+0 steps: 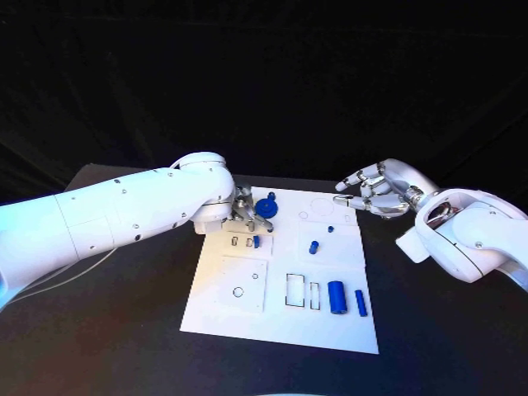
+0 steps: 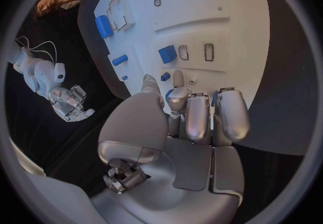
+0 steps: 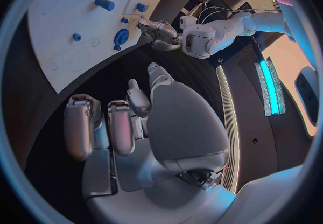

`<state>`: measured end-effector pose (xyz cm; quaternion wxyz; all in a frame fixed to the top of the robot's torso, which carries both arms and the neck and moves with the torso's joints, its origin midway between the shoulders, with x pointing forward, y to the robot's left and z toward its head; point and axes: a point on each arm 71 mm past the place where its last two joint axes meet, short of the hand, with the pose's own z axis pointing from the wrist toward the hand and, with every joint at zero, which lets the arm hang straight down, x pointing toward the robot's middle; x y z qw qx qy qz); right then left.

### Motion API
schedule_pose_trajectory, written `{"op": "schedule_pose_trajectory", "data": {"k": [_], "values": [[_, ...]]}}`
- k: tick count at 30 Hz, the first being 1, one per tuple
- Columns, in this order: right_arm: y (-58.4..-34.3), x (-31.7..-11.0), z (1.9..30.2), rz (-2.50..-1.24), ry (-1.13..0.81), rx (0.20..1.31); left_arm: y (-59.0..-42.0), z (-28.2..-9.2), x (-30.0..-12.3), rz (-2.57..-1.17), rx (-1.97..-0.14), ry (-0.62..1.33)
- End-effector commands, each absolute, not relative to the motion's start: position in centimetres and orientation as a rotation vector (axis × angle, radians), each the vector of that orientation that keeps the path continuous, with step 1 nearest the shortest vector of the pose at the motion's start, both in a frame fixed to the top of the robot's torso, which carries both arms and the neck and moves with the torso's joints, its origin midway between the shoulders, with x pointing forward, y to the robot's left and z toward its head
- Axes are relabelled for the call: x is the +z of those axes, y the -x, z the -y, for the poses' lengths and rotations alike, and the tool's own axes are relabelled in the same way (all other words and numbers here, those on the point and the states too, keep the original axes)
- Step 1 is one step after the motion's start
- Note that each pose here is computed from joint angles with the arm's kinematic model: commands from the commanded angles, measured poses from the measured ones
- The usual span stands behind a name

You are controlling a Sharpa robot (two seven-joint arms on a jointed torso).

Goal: Assemble the parts on the task board

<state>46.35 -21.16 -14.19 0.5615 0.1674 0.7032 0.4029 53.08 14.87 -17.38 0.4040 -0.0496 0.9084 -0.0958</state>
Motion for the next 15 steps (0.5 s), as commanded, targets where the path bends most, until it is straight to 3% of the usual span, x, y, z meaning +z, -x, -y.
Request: {"op": "schedule_pose_trajectory", "data": {"k": [1, 15], "values": [[-46.35, -14.28, 21.01, -1.666, -0.380, 0.945, -52.89, -14.74, -17.67, -2.339, -0.206, 0.079], [-46.39, -14.34, 20.90, -1.669, -0.379, 0.945, -52.83, -14.85, -17.92, -2.361, -0.185, 0.064]]}}
